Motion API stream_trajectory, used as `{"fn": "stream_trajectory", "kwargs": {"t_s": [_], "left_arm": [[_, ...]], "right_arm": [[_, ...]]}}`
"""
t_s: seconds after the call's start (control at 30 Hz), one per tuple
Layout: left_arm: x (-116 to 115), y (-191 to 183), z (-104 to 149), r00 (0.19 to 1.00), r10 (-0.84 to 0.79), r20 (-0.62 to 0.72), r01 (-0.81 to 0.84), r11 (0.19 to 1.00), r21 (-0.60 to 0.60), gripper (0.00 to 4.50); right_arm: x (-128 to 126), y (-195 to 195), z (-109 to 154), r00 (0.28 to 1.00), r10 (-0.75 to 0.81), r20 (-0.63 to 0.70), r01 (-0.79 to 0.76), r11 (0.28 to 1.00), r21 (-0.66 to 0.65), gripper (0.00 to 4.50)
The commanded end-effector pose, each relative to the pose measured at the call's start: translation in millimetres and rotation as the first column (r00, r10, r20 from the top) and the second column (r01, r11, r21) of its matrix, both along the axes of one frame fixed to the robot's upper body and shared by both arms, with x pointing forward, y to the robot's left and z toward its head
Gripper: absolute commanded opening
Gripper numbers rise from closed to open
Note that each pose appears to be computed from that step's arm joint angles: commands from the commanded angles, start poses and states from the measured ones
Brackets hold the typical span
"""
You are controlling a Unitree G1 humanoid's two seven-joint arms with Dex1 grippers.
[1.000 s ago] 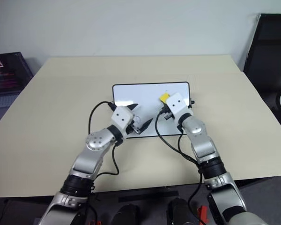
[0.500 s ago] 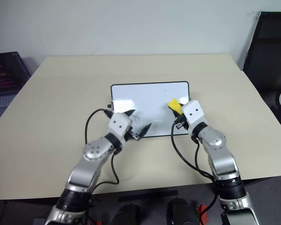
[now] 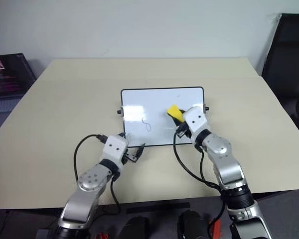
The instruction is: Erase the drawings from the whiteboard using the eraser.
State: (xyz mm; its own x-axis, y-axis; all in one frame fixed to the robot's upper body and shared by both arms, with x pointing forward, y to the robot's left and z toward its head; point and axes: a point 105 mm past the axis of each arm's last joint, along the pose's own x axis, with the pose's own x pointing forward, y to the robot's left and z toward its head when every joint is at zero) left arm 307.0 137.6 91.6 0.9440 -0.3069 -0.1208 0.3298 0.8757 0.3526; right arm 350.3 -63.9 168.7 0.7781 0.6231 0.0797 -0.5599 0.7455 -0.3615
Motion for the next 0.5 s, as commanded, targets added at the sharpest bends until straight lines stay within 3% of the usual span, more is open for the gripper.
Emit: {"fn": "stream_trajectory", "kwargs": {"t_s": [0.03, 0.5], "left_arm": [[-1, 0, 15, 0.998, 0.005, 0.06, -0.005, 1.0, -0.001, 4.5], [5, -2, 15, 0.998, -0.003, 0.06, 0.003, 1.0, 0.0, 4.5]], "right_arm": [[-4, 13, 18, 0.996, 0.053, 0.073, -0.055, 0.998, 0.016, 1.17], [25, 73, 34, 0.974, 0.087, 0.21, -0.086, 0.996, -0.013, 1.17]]}}
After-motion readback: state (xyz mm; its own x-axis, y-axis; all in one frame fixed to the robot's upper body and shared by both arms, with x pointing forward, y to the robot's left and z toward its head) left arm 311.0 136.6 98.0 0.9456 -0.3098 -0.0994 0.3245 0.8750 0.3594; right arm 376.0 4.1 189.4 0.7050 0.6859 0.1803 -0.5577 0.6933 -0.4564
